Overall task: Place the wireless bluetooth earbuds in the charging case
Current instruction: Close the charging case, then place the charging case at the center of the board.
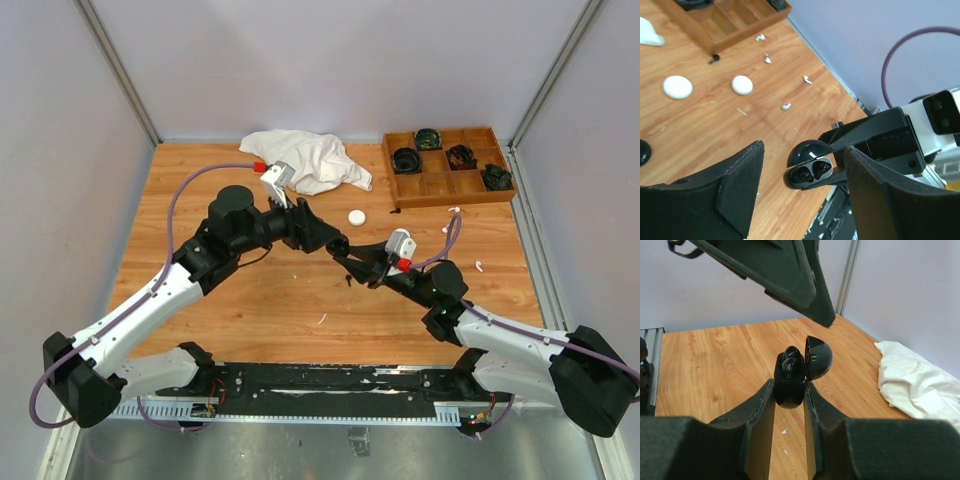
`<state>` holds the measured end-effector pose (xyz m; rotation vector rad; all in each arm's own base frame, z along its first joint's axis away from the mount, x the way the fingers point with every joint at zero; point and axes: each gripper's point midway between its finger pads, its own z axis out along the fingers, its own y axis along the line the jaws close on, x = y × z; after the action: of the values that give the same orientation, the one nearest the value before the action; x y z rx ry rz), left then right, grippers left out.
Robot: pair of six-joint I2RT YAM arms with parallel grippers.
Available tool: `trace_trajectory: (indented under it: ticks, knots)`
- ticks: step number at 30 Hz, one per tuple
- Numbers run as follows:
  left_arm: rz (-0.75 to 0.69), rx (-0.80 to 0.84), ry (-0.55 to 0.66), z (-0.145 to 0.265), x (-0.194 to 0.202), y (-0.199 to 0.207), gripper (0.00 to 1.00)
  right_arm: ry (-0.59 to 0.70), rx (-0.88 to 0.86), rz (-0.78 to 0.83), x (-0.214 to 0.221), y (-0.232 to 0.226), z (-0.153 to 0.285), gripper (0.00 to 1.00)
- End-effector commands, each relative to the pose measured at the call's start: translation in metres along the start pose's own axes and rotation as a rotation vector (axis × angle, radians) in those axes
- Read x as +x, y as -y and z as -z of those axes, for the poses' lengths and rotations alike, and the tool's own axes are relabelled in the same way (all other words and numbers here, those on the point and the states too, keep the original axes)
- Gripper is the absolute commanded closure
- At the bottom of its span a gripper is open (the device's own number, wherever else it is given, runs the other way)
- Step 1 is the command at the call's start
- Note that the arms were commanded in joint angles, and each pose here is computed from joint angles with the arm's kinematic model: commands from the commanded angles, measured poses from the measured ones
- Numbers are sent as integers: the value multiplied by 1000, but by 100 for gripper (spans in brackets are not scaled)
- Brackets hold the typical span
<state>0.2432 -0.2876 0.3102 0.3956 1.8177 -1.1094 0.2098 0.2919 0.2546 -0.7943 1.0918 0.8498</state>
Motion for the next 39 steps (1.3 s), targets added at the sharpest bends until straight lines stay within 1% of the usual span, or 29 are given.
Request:
trace_trajectory:
  ticks: [1, 8, 12, 17, 23, 28, 31, 34, 37, 38, 39]
  knots:
    - [21, 150, -83, -4, 17, 16, 30, 43, -79, -14, -18, -15, -8, 99]
    - [41, 188, -142, -9, 30, 15, 30, 45, -110, -48, -21, -17, -8, 99]
    - [57, 259, -199, -8, 41, 24, 30, 41, -109, -69, -20, -15, -8, 99]
    - [55, 293, -218, -4, 46, 29, 31, 32, -100, -94, -16, -11, -7, 99]
    - [19, 316, -180, 4, 36, 37, 32, 7, -100, -139, -8, -8, -5, 99]
    - [-23, 292, -132, 8, 27, 35, 32, -34, -122, -179, 1, -13, -4, 99]
    - [-32, 240, -108, 8, 24, 26, 31, -64, -117, -205, 7, -14, -1, 98]
    - [-36, 123, -68, 9, 16, 8, 30, -131, -81, -244, 18, -9, 5, 99]
    - [-44, -83, -3, 15, 4, -26, 28, -216, -21, -297, 33, -2, 16, 99]
    - [-44, -129, 3, 19, 3, -33, 28, -249, 0, -322, 38, 1, 20, 99]
    - [-45, -219, 26, 24, -1, -48, 27, -280, 21, -347, 43, 3, 25, 99]
